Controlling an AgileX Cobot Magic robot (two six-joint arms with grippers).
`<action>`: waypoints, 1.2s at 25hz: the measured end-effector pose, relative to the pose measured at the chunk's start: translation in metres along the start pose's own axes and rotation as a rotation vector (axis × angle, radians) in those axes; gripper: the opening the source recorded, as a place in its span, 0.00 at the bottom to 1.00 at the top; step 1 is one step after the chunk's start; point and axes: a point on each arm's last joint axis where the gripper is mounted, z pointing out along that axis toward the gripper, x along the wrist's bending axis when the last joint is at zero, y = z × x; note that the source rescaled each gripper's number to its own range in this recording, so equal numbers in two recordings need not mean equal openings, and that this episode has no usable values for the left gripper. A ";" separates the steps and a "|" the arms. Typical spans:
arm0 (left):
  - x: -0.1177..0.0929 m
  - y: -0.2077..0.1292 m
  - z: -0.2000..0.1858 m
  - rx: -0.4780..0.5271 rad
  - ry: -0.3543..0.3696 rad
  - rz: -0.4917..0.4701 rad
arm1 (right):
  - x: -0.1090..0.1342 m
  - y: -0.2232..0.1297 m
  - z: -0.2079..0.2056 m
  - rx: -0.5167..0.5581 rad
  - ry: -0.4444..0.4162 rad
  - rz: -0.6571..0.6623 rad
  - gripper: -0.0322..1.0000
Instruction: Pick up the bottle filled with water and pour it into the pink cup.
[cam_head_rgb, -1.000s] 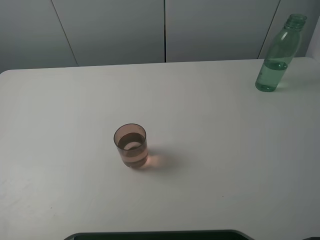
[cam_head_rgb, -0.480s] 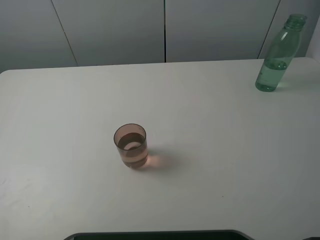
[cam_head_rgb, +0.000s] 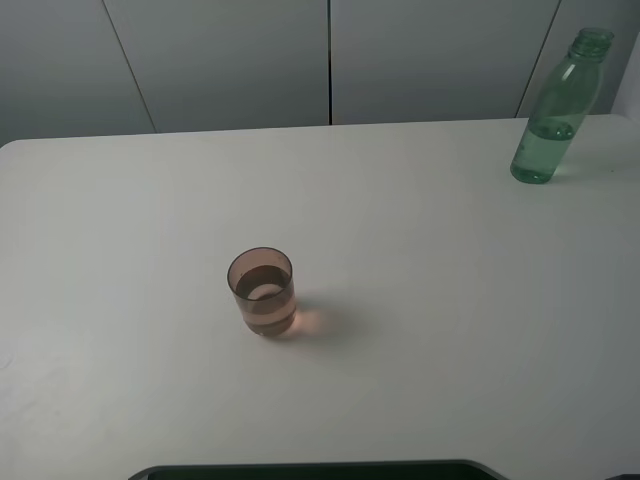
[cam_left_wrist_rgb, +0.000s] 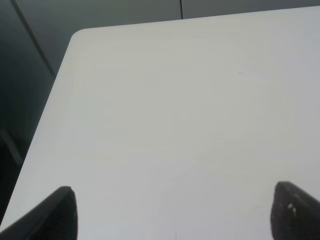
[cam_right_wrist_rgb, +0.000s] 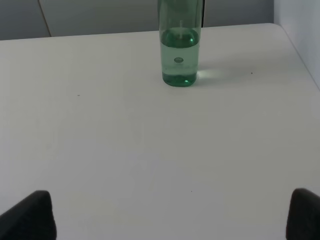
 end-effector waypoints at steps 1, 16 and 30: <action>0.000 0.000 0.000 0.000 0.000 0.000 | 0.000 0.000 0.000 0.000 -0.002 -0.001 1.00; 0.000 0.000 0.000 0.000 0.000 0.000 | 0.000 0.000 0.000 0.000 -0.002 0.001 1.00; 0.000 0.000 0.000 0.000 0.000 0.000 | 0.000 0.000 0.000 0.000 -0.002 0.001 1.00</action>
